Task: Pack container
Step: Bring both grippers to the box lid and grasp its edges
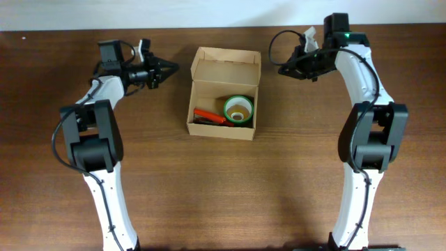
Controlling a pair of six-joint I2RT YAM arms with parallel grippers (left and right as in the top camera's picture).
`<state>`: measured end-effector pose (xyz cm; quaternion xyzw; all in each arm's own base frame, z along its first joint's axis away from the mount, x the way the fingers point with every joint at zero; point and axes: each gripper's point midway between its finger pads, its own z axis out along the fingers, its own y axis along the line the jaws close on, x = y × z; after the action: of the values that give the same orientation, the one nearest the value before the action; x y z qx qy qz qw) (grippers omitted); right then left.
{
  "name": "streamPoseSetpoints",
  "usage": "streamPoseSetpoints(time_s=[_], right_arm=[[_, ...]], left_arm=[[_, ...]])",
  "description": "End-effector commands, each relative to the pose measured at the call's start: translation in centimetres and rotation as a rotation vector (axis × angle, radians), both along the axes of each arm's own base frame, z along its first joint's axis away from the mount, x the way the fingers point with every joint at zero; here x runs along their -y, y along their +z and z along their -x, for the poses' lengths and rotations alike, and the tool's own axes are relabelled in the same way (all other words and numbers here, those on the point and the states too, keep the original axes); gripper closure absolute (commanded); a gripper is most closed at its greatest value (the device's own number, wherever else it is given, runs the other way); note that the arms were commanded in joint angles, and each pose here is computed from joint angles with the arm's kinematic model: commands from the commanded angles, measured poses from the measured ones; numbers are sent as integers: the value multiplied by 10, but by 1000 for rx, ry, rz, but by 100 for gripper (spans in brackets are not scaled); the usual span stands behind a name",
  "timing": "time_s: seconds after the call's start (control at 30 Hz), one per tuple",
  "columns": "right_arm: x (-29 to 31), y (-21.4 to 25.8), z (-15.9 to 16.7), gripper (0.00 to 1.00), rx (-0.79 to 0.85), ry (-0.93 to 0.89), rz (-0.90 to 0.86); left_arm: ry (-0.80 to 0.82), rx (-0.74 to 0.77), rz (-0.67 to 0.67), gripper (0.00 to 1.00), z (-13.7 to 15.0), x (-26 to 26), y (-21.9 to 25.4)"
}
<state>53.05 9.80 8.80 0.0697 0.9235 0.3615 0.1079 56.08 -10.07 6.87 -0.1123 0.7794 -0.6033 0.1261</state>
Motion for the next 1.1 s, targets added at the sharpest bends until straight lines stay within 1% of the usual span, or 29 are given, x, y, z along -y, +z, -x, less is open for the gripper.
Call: streamPoseSetpoints(time_s=[0.0, 0.2, 0.57, 0.83, 0.93, 1.07], right_arm=[[-25, -1, 3, 96, -10, 50, -77], [-43, -14, 9, 96, -42, 83, -96], [-57, -19, 12, 96, -40, 110, -77], [-59, -55, 22, 96, -122, 111, -76], [-63, -57, 22, 97, -117, 122, -101], [-77, -37, 15, 96, -36, 178, -224]], left_arm=[[-34, -22, 9, 99, 3, 17, -8], [-40, -55, -20, 98, 7, 32, -17], [-63, -76, -42, 98, 13, 48, -25], [-80, -70, -47, 99, 16, 55, -27], [-80, -71, -48, 98, 16, 55, -27], [-78, -67, -53, 99, 16, 54, -27]])
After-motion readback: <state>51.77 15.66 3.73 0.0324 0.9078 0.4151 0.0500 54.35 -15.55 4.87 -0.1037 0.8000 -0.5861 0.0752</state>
